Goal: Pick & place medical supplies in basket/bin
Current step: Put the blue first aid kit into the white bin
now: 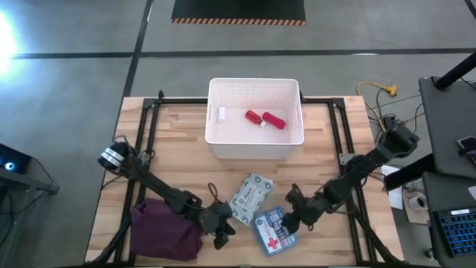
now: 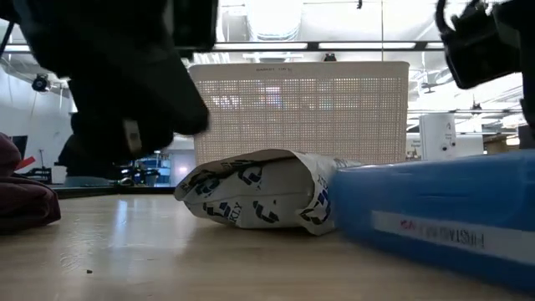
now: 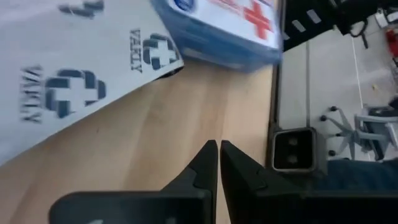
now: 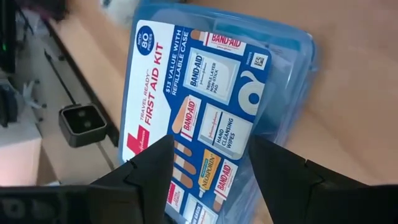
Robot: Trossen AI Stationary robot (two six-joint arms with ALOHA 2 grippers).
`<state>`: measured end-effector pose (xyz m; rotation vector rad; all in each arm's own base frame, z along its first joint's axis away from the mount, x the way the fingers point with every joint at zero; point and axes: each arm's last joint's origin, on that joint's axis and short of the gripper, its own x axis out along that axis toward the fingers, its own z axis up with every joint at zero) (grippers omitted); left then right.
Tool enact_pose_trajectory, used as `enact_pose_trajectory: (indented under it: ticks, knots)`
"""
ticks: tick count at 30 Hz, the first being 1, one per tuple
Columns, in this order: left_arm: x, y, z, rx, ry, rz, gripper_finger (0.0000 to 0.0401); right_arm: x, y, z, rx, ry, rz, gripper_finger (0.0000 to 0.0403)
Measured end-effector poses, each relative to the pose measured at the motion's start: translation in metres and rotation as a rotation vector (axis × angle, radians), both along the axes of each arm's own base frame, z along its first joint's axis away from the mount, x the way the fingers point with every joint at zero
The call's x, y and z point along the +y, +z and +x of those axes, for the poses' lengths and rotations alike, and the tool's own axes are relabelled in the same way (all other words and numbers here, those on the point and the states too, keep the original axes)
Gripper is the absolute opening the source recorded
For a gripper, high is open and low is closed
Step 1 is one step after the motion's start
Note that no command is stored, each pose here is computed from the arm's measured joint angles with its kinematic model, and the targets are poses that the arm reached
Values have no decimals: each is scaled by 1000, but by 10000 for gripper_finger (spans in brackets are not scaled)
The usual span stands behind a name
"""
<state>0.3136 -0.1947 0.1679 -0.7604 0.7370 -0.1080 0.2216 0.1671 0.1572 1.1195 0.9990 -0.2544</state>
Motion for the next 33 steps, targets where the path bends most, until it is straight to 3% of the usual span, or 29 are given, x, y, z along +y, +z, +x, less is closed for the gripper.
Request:
enact_pose_trajectory:
  ticks: [8,13,17,21,27,33]
  knots:
    - [-30,-19,37,-5,-22,-8,0,23,0,56,-51,106,-95,203]
    - [-40,-26,53,0,-31,-11,0,27,8,73,-46,175,-173,203]
    - [-28,-30,58,16,36,34,0,27,19,77,-78,216,-208,203]
    - [-11,-22,55,51,94,82,0,25,30,77,-95,214,-204,203]
    - [0,0,42,10,102,119,0,21,32,47,191,115,-340,203]
    - [-9,12,39,-59,127,12,0,17,13,23,325,-22,-328,175]
